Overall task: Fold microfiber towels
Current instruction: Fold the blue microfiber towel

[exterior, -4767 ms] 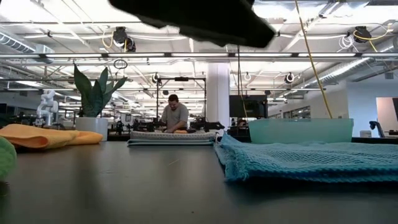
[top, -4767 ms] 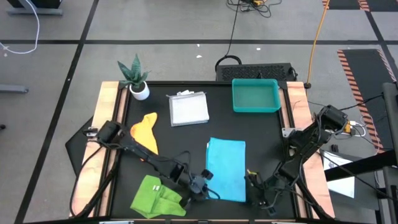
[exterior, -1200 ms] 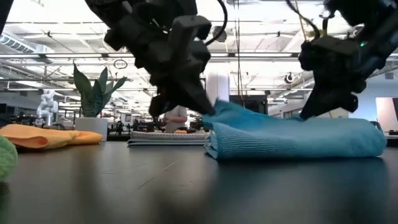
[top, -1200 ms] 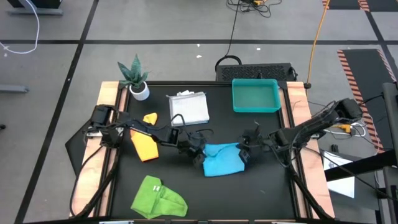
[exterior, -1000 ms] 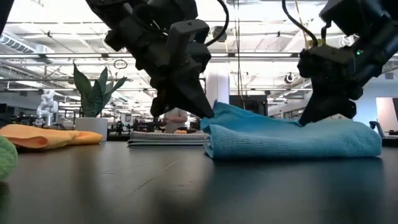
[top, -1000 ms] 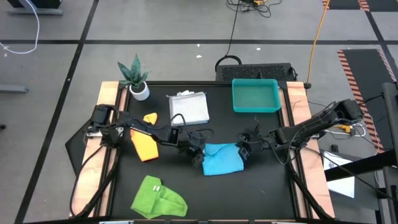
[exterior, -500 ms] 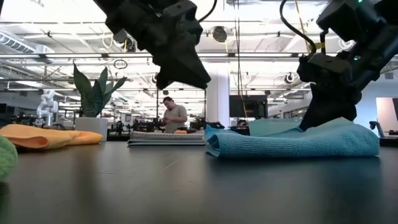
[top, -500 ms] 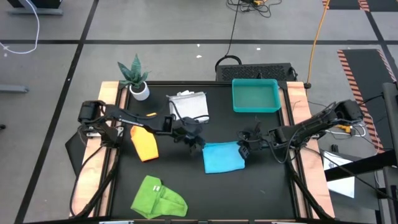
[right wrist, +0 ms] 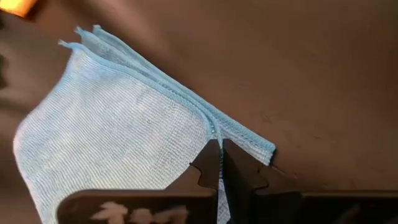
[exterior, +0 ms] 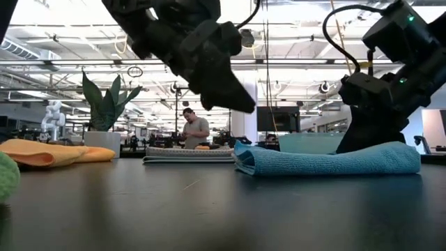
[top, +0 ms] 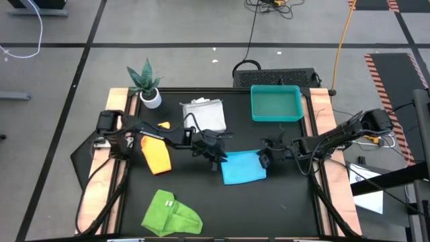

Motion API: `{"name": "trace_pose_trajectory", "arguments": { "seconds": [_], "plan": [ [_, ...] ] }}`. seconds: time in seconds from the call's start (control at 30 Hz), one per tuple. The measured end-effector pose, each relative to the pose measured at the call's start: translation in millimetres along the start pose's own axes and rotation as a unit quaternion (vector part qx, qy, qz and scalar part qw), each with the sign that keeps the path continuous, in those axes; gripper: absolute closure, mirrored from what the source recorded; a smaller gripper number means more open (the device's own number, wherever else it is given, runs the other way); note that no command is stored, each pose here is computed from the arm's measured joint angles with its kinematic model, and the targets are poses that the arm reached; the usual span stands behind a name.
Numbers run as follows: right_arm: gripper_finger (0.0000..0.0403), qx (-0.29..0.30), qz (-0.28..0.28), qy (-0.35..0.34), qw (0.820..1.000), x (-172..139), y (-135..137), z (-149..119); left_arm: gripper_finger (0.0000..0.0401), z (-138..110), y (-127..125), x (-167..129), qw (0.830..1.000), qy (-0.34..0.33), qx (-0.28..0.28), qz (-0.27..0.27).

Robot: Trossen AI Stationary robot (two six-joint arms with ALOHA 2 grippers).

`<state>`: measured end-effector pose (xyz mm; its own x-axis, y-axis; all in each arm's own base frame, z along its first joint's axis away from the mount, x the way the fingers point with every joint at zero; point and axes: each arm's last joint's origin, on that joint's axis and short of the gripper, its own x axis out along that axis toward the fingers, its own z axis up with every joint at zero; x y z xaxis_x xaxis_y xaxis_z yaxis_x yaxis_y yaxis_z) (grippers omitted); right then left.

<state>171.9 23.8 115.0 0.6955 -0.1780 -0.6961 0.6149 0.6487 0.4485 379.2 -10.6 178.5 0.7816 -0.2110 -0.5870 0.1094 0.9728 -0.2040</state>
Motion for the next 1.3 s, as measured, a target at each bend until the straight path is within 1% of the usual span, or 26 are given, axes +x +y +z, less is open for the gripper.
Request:
{"name": "trace_pose_trajectory", "arguments": {
  "seconds": [0.07, 0.23, 0.33, 0.47, 0.53, 0.6, 0.67, 0.7, 0.73, 0.8, 0.83, 0.87, 1.0, 1.07, 1.13, 1.23, 1.3],
  "plan": [
    [0.0392, 0.006, 0.004, -0.003, 1.000, 0, -1, -1, 0.0308, 1, 1, 7, 1.000, -0.015, 0.005, -0.017],
    [0.0365, 0.014, 0.001, -0.007, 1.000, 0, -3, 0, 0.0308, -13, 7, 21, 0.999, 0.023, 0.003, -0.023],
    [0.0339, 0.023, 0.005, -0.015, 1.000, -1, -3, 4, 0.0308, -10, 11, 20, 1.000, 0.015, 0.010, -0.020],
    [0.0298, 0.035, 0.012, -0.029, 0.999, -6, -4, 10, 0.0308, -14, 20, 18, 0.999, 0.028, 0.013, -0.011],
    [0.0282, 0.041, 0.025, -0.040, 0.998, -11, -3, 14, 0.0308, -13, 25, 17, 1.000, 0.025, 0.012, -0.008],
    [0.0277, 0.023, 0.039, -0.052, 0.998, -15, -1, 17, 0.0308, -13, 27, 17, 0.999, 0.029, 0.011, -0.008],
    [0.0284, 0.013, 0.052, -0.057, 0.997, -19, 2, 18, 0.0308, -14, 28, 16, 0.999, 0.035, 0.013, -0.011],
    [0.0296, 0.011, 0.059, -0.054, 0.997, -20, 3, 18, 0.0308, -14, 28, 16, 0.999, 0.035, 0.015, -0.016],
    [0.0314, 0.008, 0.066, -0.043, 0.997, -20, 3, 18, 0.0308, -15, 28, 16, 0.999, 0.036, 0.018, -0.021],
    [0.0367, 0.001, 0.065, -0.016, 0.998, -17, 2, 14, 0.0308, -15, 28, 16, 0.999, 0.038, 0.022, -0.025],
    [0.0384, -0.007, 0.061, -0.003, 0.998, -16, 1, 12, 0.0309, -15, 28, 16, 0.999, 0.039, 0.023, -0.026],
    [0.0390, -0.008, 0.057, 0.004, 0.998, -14, 1, 11, 0.0309, -16, 28, 18, 0.999, 0.038, 0.024, -0.027],
    [0.0400, -0.004, 0.039, 0.031, 0.999, -6, -3, 7, 0.0309, -23, 31, 26, 0.998, 0.047, 0.018, -0.030],
    [0.0401, -0.003, 0.028, 0.038, 0.999, -3, -4, 5, 0.0309, -30, 32, 29, 0.998, 0.063, 0.012, -0.028],
    [0.0402, 0.000, 0.019, 0.040, 0.999, -1, -6, 4, 0.0309, -32, 35, 32, 0.997, 0.067, 0.008, -0.020],
    [0.0402, 0.008, -0.001, 0.036, 0.999, 1, -9, 4, 0.0309, -33, 40, 31, 0.997, 0.073, 0.004, 0.006],
    [0.0402, 0.009, -0.002, 0.035, 0.999, 2, -9, 5, 0.0309, -34, 43, 30, 0.997, 0.076, 0.000, 0.015]
  ]
}}
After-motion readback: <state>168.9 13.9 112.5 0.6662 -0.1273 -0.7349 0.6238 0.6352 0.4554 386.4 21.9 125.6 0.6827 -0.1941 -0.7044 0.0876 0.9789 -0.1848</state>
